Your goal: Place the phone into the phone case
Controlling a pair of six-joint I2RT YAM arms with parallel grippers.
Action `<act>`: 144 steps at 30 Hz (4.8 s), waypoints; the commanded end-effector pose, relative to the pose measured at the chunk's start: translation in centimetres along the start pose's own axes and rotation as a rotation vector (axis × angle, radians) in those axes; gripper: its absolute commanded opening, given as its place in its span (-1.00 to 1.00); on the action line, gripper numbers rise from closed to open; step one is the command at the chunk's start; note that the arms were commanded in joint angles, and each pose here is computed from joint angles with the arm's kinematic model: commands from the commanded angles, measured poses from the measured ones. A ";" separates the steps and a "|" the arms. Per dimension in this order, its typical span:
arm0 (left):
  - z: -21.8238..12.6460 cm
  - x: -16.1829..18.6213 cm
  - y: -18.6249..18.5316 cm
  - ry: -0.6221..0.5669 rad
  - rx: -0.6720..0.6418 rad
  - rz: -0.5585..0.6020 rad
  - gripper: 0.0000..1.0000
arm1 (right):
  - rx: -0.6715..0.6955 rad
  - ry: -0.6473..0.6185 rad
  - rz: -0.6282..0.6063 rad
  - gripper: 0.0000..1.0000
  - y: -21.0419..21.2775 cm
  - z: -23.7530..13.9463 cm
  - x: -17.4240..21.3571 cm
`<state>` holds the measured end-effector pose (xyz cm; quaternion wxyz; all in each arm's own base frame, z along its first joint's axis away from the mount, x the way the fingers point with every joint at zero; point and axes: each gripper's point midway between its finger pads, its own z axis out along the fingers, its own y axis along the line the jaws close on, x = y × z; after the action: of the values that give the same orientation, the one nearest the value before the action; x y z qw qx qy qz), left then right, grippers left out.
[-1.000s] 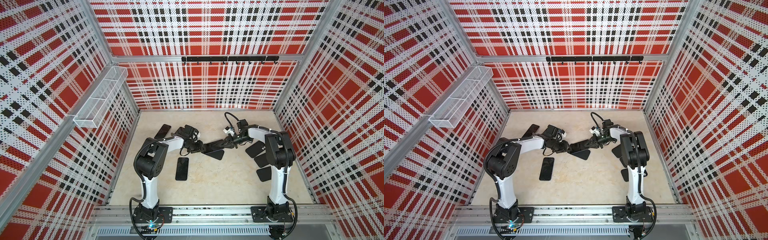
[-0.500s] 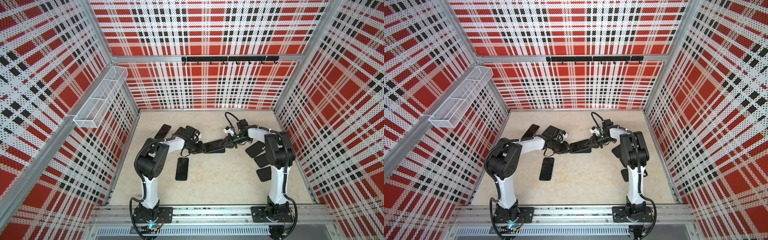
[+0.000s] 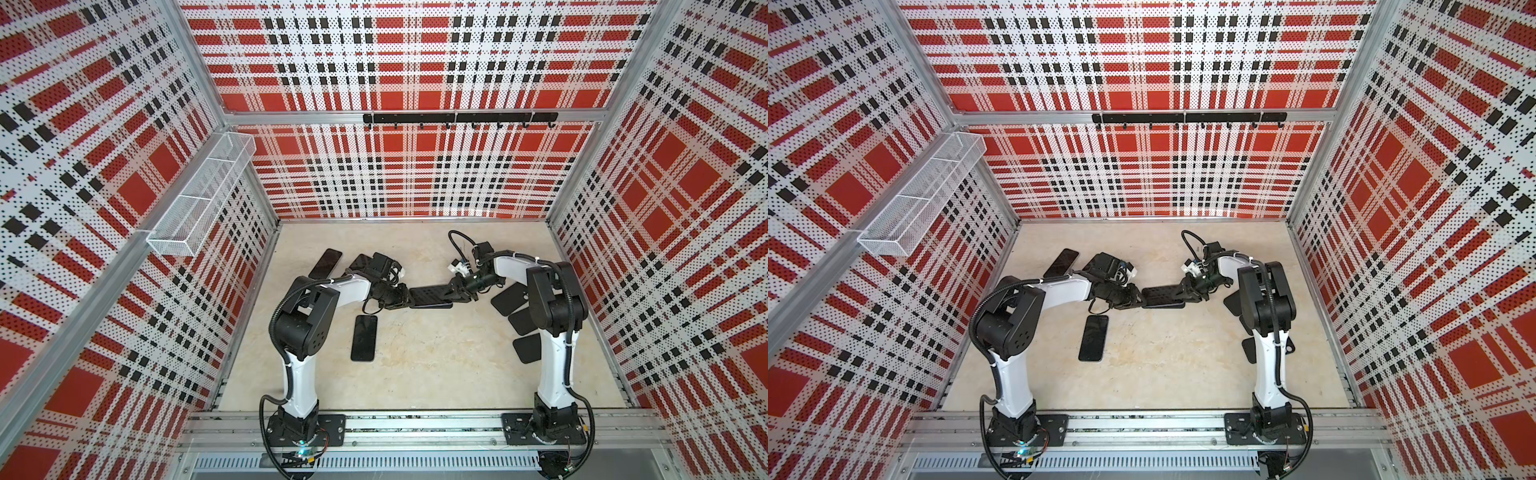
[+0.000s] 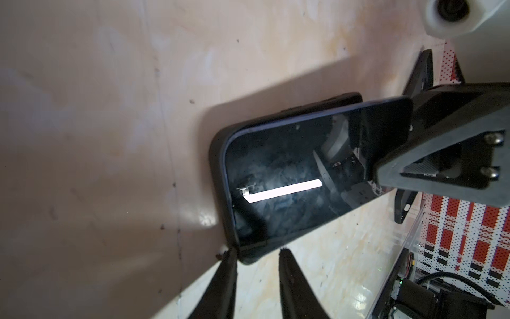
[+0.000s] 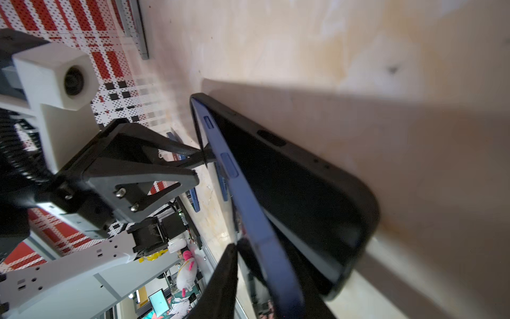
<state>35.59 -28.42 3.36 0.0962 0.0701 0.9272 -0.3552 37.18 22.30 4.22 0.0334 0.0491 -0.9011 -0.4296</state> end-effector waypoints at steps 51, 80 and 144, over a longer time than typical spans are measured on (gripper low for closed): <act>1.0 0.6 0.3 0.029 -0.012 0.042 -0.26 | 0.513 0.006 -0.117 -0.37 -4.1 -2.6 -1.8; 2.1 1.4 0.9 0.058 -0.024 0.029 -0.70 | 0.462 0.163 -0.075 -0.70 -6.1 3.1 2.8; 1.6 0.8 0.4 0.042 0.004 0.022 -0.80 | 0.733 0.504 0.192 -0.94 -18.4 11.5 18.0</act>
<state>35.05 -28.27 2.21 0.0673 0.0634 0.9303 -0.3549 38.41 19.30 0.25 -0.0130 0.0338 -0.9742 -0.2226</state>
